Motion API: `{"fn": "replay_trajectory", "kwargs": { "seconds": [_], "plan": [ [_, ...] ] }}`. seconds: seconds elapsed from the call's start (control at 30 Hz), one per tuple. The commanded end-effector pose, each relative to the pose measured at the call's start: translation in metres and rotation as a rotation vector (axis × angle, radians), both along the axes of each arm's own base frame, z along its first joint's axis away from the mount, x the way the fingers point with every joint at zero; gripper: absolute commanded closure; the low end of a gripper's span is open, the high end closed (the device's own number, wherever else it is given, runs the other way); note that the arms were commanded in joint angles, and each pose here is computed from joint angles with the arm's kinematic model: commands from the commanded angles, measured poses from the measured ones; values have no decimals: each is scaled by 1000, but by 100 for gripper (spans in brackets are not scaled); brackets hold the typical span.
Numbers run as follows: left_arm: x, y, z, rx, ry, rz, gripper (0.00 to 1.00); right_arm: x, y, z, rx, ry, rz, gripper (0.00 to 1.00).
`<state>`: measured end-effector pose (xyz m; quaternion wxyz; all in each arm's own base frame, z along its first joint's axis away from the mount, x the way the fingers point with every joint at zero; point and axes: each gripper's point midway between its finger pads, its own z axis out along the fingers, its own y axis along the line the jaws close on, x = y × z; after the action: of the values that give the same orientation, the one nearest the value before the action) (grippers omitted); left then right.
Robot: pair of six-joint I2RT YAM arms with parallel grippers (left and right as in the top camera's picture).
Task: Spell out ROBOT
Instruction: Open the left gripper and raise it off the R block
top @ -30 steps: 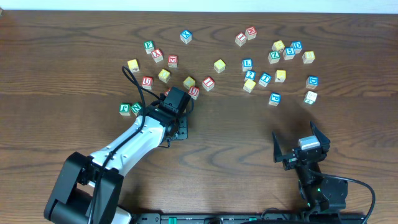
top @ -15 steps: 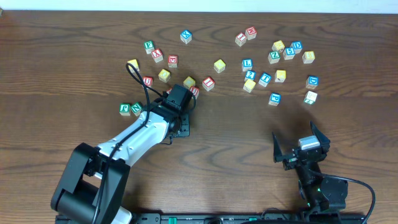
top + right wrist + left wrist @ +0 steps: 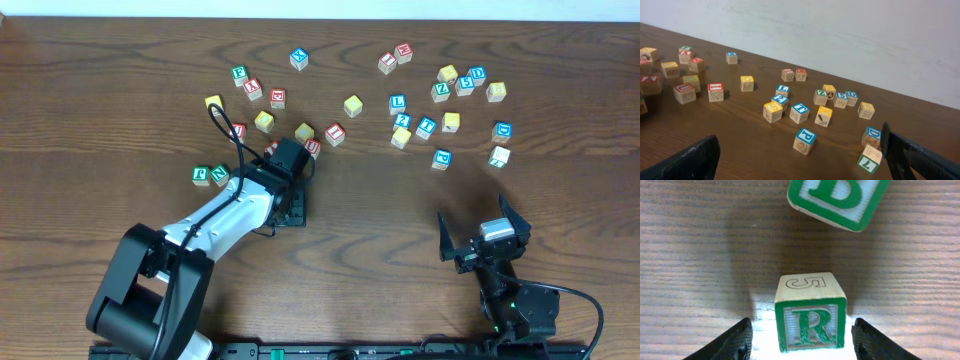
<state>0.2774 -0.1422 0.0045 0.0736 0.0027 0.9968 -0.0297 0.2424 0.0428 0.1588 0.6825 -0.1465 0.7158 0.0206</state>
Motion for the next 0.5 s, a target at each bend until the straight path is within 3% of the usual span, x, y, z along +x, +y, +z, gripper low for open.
{"fn": "replay_trajectory", "kwargs": {
  "seconds": [0.0, 0.23, 0.47],
  "plan": [
    [18, -11, 42, -45, -100, -57, 34, 0, -2, -1, 14, 7, -8, 1],
    [22, -13, 116, -136, -291, -61, 25, 0, -2, -1, 14, 7, -8, 1],
    [22, -13, 133, -158, -340, -66, 23, 0, -2, -1, 14, 7, -8, 1]
  ]
}}
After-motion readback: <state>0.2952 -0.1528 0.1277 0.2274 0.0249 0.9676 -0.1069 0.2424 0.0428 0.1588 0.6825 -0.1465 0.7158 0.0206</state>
